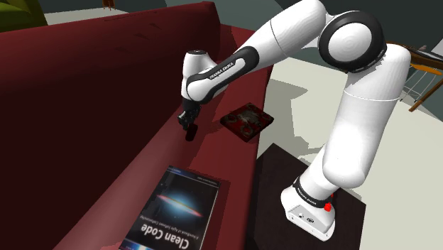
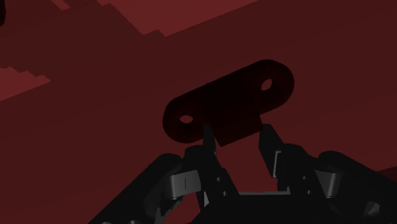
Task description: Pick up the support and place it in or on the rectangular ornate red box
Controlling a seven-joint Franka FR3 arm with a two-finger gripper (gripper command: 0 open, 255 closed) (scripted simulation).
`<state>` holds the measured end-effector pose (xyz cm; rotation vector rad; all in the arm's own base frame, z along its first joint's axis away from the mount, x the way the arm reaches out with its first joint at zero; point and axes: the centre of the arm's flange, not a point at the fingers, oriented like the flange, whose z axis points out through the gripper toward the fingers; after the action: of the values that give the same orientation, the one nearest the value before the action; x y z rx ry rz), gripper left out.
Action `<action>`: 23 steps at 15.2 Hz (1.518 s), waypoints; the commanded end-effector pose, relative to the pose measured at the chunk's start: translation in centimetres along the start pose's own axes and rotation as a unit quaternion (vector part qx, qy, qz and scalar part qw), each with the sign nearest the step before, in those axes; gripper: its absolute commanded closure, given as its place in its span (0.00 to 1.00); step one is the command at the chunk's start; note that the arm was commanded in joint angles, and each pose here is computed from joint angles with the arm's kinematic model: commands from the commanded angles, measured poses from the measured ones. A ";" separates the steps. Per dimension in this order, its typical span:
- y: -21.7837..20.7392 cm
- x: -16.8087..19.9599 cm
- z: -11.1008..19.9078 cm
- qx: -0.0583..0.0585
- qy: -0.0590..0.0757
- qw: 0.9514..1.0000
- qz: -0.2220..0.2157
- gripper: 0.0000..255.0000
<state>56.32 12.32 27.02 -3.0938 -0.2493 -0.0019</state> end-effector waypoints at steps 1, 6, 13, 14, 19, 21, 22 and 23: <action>0.0 0.0 0.0 0.000 0.000 1.000 0.000 1.00; -0.1 0.0 -1.0 0.000 0.000 1.000 0.000 1.00; -0.2 0.0 -4.7 0.000 0.000 1.000 0.000 1.00; -0.2 0.0 -5.2 0.000 0.000 1.000 0.000 1.00; -0.3 0.0 -7.9 0.000 0.000 1.000 0.000 1.00; -0.4 0.0 -8.9 0.000 0.000 1.000 0.000 1.00; -0.4 0.0 -9.5 0.000 0.000 1.000 0.000 1.00; -0.4 0.0 -10.0 0.000 0.000 1.000 0.000 1.00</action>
<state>56.36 12.35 36.45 -3.0938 -0.2493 -0.0016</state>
